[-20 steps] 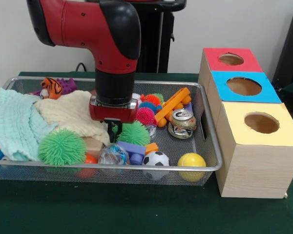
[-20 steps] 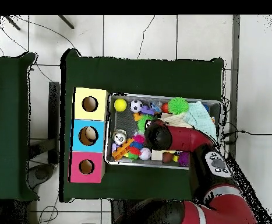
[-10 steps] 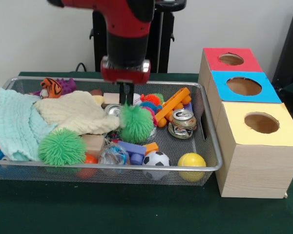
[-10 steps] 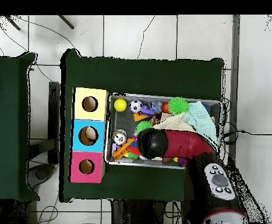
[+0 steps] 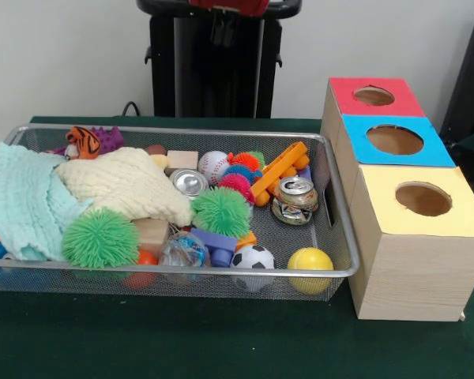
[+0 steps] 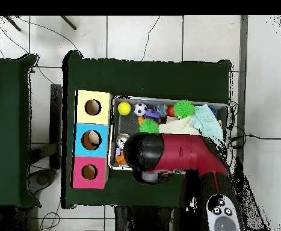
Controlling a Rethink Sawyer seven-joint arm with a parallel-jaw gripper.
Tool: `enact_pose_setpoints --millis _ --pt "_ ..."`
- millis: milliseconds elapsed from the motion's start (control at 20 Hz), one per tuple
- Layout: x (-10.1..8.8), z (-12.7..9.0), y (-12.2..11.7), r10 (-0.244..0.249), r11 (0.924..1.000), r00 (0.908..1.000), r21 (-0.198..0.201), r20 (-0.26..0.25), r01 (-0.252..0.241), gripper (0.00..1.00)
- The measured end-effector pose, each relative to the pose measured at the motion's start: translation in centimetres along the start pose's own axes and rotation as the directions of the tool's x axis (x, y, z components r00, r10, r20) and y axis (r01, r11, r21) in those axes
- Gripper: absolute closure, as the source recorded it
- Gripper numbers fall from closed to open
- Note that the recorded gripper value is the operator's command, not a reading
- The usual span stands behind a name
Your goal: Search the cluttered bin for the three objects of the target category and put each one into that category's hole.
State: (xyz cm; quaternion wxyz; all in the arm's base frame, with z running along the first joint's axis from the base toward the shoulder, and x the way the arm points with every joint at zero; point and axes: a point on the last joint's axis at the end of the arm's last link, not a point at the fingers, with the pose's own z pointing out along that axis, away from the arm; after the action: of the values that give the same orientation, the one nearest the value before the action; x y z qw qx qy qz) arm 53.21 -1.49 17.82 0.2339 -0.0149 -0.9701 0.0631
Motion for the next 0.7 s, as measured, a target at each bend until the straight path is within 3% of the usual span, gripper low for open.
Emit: enact_pose_setpoints --millis 200,250,450,550,700 --pt "0.6 -1.1 -0.9 0.001 0.9994 1.0 0.035 0.002 -0.001 1.0" --pt "0.6 -1.3 -1.6 -0.001 0.9983 0.9998 0.059 0.021 -0.001 1.0" --pt "-0.1 -0.7 -3.1 -0.003 0.9963 0.9971 0.086 0.076 -0.004 1.0" --pt "-1.1 0.3 -3.9 -0.009 0.9958 0.9912 0.091 0.132 -0.003 1.0" --pt "-3.2 2.1 -4.4 -0.024 0.9962 0.9731 0.088 0.229 0.004 1.0"
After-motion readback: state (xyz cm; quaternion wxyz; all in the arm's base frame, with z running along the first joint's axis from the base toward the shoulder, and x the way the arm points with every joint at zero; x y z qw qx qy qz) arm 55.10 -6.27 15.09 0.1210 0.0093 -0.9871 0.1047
